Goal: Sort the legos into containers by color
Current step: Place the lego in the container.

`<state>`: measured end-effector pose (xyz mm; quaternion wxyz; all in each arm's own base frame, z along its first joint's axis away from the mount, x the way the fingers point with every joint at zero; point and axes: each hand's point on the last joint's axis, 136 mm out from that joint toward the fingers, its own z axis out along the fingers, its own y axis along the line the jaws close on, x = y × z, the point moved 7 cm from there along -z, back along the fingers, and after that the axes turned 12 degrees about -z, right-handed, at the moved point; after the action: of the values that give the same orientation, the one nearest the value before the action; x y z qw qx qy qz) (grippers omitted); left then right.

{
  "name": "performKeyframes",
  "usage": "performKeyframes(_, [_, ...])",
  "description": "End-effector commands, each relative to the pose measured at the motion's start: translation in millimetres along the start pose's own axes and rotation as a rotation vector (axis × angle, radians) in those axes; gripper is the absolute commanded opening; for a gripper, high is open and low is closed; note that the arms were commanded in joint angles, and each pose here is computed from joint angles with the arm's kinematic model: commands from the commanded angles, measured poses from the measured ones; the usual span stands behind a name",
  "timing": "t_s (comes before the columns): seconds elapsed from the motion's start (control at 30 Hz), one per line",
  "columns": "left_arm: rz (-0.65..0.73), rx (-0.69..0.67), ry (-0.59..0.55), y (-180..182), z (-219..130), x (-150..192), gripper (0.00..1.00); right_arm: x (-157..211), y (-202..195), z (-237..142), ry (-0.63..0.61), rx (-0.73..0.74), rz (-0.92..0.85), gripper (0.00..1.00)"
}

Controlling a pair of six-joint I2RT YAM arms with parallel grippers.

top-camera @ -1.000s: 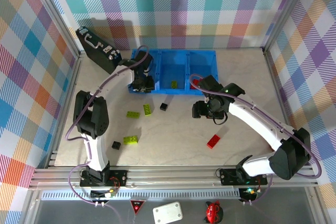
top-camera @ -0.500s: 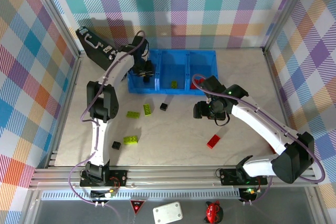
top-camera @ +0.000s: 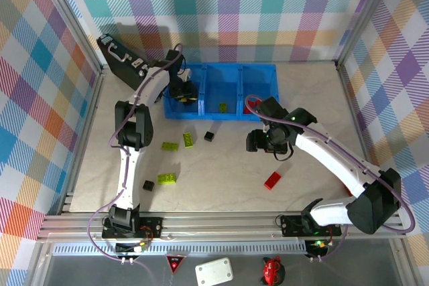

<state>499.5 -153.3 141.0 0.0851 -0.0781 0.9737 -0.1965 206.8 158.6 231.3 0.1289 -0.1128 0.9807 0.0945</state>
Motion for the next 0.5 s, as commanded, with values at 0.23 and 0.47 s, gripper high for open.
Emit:
performKeyframes(0.23, [0.028,0.014,0.045,3.7,0.9,2.8,0.47,-4.5,7.3,-1.5,0.013,-0.026,0.000,0.72])
performKeyframes(0.47, [0.030,0.014,0.025,-0.3,-15.8,3.4,0.49,-0.7,4.3,0.8,0.008,-0.017,0.004,0.72])
